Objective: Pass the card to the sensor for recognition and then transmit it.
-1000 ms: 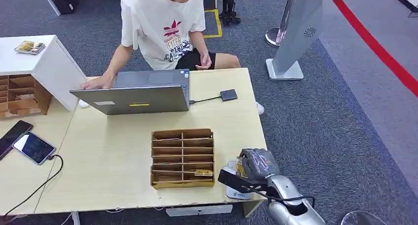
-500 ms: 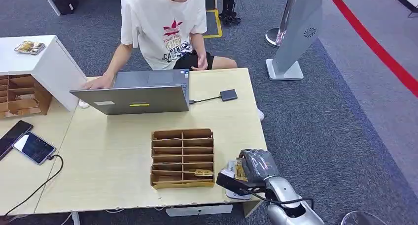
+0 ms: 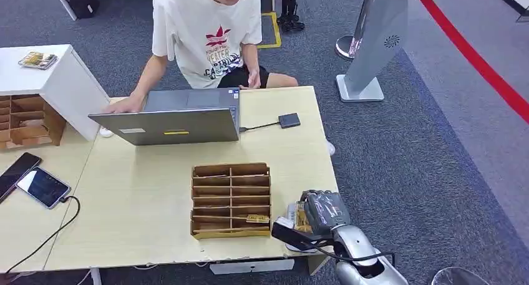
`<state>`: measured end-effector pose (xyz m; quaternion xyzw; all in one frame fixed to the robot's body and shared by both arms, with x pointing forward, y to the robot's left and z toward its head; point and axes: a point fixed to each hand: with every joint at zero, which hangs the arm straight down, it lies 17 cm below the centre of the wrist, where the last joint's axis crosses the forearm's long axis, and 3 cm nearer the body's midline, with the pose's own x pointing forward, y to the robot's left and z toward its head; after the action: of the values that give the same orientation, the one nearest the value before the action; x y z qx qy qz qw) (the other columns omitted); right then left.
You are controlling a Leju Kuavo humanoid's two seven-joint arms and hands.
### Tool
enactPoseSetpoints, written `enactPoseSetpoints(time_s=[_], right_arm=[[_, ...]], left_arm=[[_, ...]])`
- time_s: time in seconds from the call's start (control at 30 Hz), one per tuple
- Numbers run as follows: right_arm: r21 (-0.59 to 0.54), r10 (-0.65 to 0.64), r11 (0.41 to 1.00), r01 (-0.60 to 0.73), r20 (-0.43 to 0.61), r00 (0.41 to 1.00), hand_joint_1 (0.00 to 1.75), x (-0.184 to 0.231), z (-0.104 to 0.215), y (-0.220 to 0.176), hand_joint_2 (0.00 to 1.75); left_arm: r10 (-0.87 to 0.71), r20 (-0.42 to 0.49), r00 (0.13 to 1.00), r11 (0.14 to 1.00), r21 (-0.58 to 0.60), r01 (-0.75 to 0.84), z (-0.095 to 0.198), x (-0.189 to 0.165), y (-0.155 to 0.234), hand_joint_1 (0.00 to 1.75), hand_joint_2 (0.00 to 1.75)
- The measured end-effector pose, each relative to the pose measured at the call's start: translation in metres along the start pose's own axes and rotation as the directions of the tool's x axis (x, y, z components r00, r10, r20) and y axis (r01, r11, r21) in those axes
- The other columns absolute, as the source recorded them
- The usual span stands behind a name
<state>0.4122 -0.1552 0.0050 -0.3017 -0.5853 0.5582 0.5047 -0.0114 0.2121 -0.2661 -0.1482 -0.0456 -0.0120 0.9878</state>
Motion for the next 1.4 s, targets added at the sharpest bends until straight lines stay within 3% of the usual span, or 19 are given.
enactPoseSetpoints(time_s=[0.97,1.2,1.4], right_arm=[[-0.031,0.025,0.999,-0.026,-0.007,1.000,1.75,0.003,0.002,-0.001,1.75],[-0.166,-0.037,0.986,0.029,-0.048,0.998,1.75,-0.003,0.000,-0.037,1.75],[-0.380,-0.162,0.912,0.153,0.007,0.987,1.75,0.010,-0.002,-0.110,1.75]], left_arm=[[-0.009,-0.002,1.000,1.000,0.003,0.009,0.000,-0.001,0.000,0.00,0.00],[-0.004,0.004,1.000,1.000,0.011,0.004,-0.001,0.000,-0.001,0.00,0.00],[0.007,0.008,1.000,1.000,0.017,-0.007,-0.002,0.000,-0.002,0.00,0.00]])
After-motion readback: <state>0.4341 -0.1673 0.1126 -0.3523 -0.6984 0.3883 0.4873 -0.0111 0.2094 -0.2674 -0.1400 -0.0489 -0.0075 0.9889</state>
